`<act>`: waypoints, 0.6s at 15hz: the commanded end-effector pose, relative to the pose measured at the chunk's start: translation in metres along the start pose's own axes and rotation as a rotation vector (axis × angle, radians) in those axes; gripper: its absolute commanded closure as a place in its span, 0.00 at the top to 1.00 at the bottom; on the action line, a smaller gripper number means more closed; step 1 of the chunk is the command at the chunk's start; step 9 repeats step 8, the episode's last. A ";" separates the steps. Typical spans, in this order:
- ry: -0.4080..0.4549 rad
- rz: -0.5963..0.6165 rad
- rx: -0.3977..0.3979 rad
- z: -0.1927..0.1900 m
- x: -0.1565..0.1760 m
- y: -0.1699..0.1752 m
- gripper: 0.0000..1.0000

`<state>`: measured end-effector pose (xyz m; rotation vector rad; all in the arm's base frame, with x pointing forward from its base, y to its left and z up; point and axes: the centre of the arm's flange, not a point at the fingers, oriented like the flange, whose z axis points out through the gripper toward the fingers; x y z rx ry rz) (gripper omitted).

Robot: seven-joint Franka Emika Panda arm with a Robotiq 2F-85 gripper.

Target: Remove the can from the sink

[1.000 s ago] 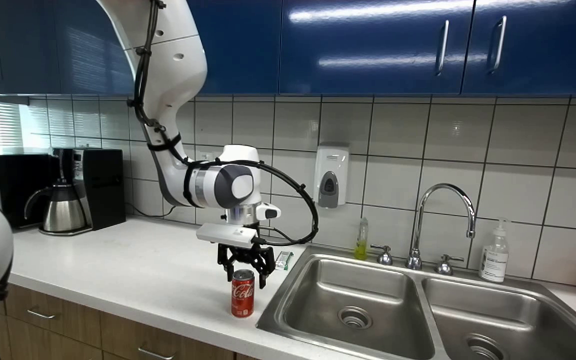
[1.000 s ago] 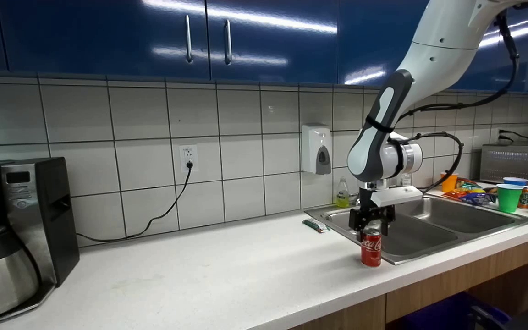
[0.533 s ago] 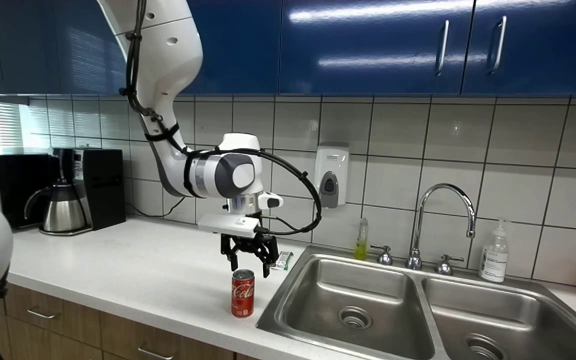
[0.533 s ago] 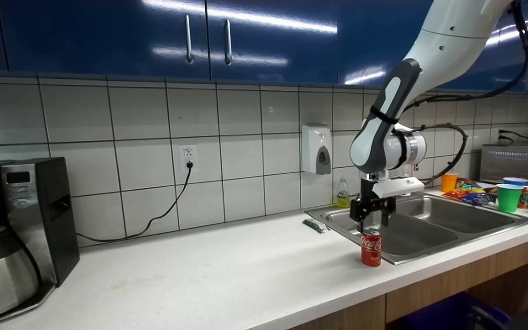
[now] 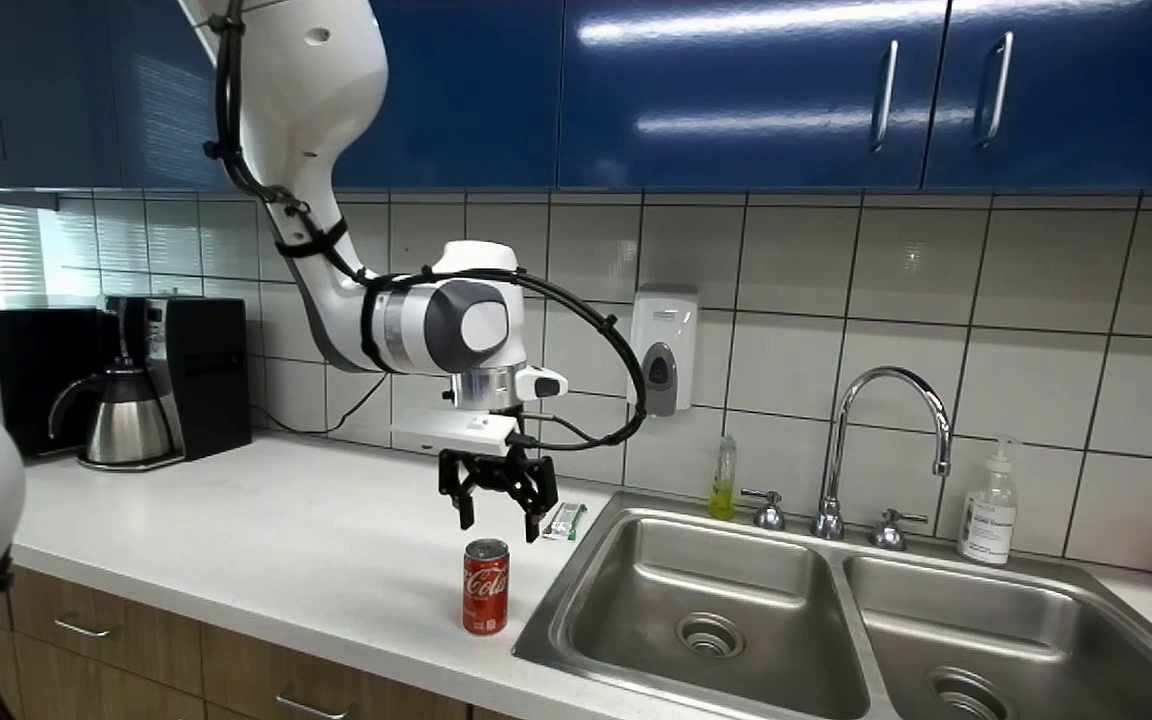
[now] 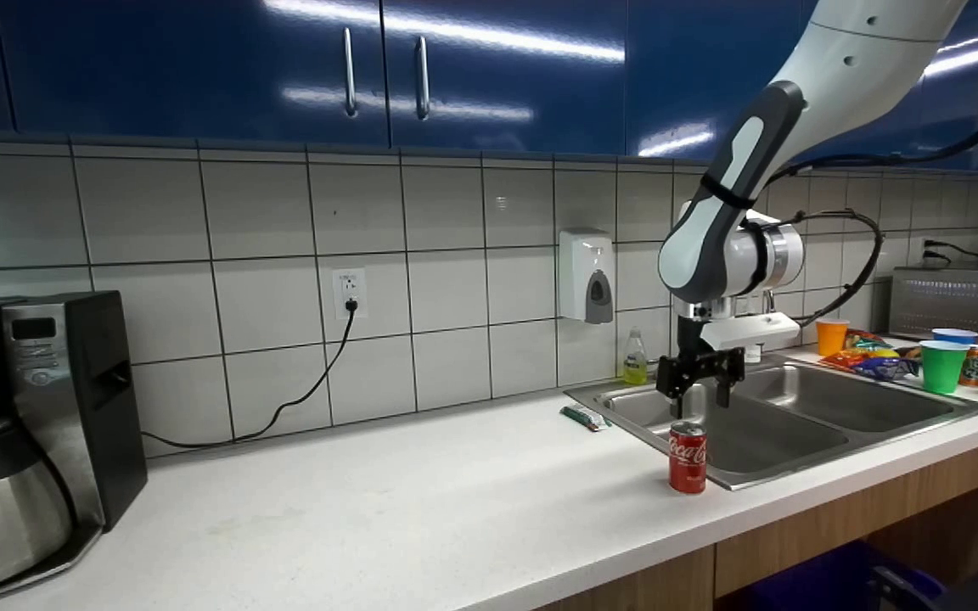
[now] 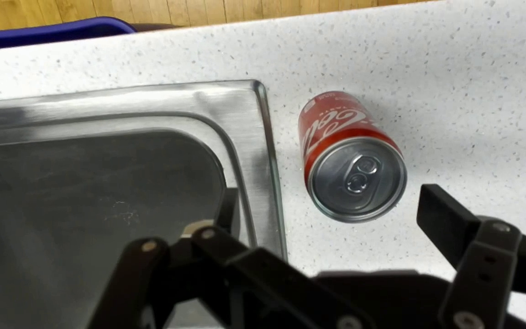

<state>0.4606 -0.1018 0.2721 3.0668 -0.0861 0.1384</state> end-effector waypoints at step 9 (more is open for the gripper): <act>-0.025 -0.002 0.005 -0.008 -0.015 -0.001 1.00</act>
